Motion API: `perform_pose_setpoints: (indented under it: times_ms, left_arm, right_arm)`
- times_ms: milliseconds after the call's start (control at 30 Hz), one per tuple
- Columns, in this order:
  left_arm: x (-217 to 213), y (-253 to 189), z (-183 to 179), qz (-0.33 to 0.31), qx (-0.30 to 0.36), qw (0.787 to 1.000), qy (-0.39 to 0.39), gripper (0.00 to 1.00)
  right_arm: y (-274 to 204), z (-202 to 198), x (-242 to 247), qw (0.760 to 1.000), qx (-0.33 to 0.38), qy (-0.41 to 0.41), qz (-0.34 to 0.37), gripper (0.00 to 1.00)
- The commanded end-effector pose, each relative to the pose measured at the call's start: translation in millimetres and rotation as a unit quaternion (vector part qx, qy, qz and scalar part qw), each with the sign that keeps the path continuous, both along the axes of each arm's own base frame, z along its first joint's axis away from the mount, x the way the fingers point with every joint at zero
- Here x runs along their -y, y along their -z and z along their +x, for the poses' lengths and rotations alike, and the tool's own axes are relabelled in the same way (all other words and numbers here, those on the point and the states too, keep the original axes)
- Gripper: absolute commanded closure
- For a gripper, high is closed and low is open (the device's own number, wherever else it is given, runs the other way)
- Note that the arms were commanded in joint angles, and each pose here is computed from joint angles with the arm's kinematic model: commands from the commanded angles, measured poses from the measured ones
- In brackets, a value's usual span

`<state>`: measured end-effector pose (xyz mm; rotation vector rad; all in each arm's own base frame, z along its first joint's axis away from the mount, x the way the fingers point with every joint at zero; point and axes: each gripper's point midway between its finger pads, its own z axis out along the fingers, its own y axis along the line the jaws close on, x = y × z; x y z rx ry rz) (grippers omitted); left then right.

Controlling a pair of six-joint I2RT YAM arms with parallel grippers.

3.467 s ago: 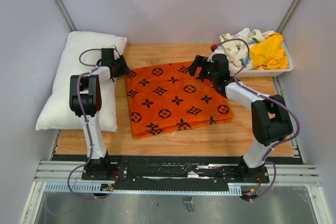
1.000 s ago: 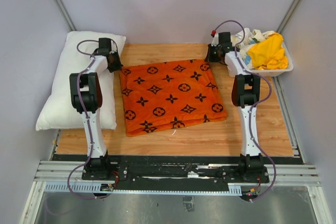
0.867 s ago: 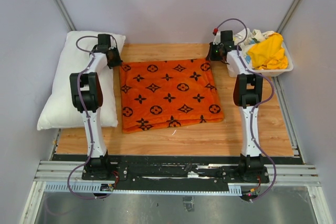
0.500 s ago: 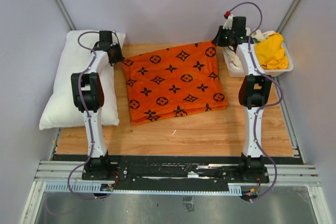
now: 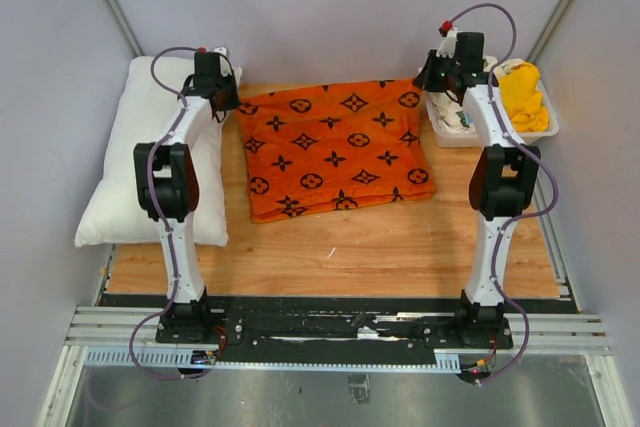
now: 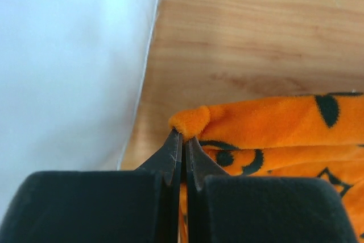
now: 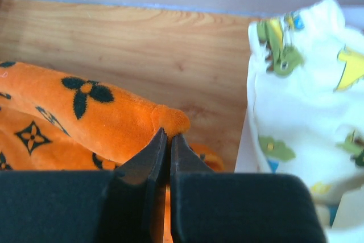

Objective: Remove the pillowcase from the pillow
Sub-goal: Fold the pillowcase at the center of the board.

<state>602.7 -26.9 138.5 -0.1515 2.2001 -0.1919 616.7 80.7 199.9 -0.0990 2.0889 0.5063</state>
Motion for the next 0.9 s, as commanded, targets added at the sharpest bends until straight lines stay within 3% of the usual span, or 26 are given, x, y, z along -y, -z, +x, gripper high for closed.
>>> perform_pose_setpoints:
  times_ms: [0, 233, 500, 867]
  left_arm:
    - [15.4, -59.5, -14.6, 0.061, 0.080, 0.995, 0.000, 1.00]
    - [24.9, -52.9, -74.6, 0.026, 0.086, 0.996, -0.014, 1.00]
    - [22.7, -32.6, -136.1, -0.025, 0.080, 0.995, -0.050, 1.00]
    - [30.6, -14.9, -200.7, -0.074, 0.093, 0.992, -0.044, 1.00]
  right_arm:
    - [-28.8, -16.3, 14.3, 0.999, 0.037, 0.011, -0.004, 0.99]
    - [-32.4, -63.9, 24.6, 0.999, 0.033, 0.037, 0.021, 0.99]
    - [-6.7, -116.5, 42.5, 0.993, 0.001, 0.096, 0.065, 0.99]
    - [30.1, -181.5, 47.3, 0.989, -0.033, 0.124, 0.079, 0.99]
